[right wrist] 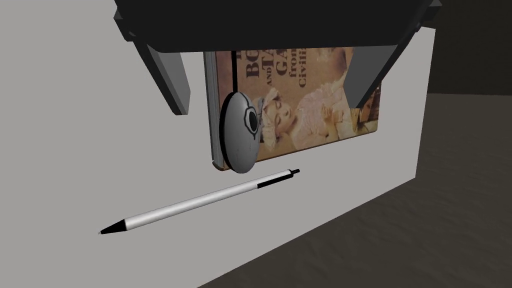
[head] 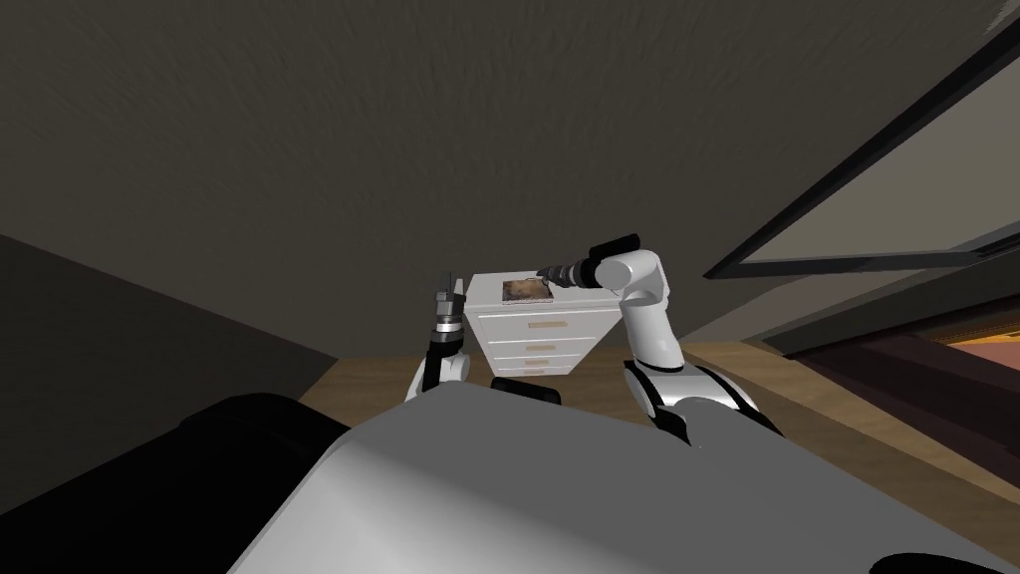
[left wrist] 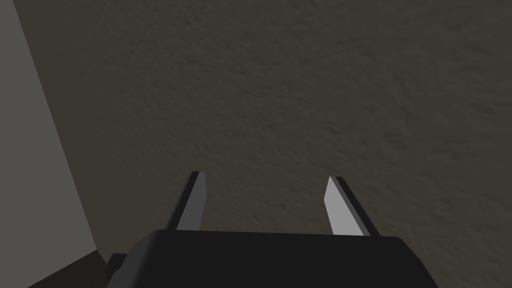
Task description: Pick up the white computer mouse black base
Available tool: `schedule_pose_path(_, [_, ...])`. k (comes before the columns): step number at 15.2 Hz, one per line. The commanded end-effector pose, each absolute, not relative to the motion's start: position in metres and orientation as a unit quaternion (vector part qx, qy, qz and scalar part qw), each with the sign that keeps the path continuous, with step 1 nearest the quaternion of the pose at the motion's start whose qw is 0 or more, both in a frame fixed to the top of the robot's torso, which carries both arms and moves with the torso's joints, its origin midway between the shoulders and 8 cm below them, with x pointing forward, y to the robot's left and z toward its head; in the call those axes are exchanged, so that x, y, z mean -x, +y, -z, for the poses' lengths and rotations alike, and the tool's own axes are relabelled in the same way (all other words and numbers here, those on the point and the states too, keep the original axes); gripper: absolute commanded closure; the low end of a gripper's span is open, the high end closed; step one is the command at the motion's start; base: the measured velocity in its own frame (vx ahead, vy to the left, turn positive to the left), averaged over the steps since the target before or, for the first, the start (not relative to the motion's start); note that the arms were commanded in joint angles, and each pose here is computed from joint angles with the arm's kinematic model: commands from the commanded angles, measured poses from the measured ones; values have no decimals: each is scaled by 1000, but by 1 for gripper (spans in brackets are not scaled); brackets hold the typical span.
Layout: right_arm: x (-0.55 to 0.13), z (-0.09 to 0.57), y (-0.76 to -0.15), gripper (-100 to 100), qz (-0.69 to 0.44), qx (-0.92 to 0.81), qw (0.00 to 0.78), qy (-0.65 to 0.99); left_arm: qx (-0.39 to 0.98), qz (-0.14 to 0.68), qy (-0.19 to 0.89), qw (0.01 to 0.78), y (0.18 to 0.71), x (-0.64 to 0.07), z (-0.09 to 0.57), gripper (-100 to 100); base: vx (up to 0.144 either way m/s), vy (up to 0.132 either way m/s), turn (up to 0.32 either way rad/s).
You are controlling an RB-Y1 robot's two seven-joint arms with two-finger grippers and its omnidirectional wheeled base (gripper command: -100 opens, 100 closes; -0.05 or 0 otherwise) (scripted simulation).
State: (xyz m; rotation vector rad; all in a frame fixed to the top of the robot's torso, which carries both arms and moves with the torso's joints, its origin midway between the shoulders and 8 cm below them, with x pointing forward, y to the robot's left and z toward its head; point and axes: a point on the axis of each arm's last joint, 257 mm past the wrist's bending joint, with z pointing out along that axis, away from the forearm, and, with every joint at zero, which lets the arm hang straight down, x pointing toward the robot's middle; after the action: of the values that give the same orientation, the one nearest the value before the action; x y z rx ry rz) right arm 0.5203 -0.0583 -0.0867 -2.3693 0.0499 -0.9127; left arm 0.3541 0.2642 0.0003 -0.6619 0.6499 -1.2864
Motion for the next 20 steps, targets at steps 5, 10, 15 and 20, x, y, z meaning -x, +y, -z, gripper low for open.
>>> schedule_pose_path(5, [-514, 96, -57, -100, 309, 903, 296, 42, 297, 578, 292, 702, 264, -354, 0, 0, 12, -32, 19])
schedule_pose_path(10, [-518, 103, -58, 100, 307, 904, 295, 44, 297, 578, 292, 702, 264, -354, 0, 0, 10, 27, 7])
schedule_pose_path(15, [-525, 74, -57, -100, 337, 892, 299, 28, 297, 578, 292, 702, 264, -354, 0, 0, -12, -10, 1])
schedule_pose_path(20, [-533, 41, -59, -100, 372, 879, 297, -1, 297, 578, 292, 702, 264, -354, 0, 0, -121, -134, 77])
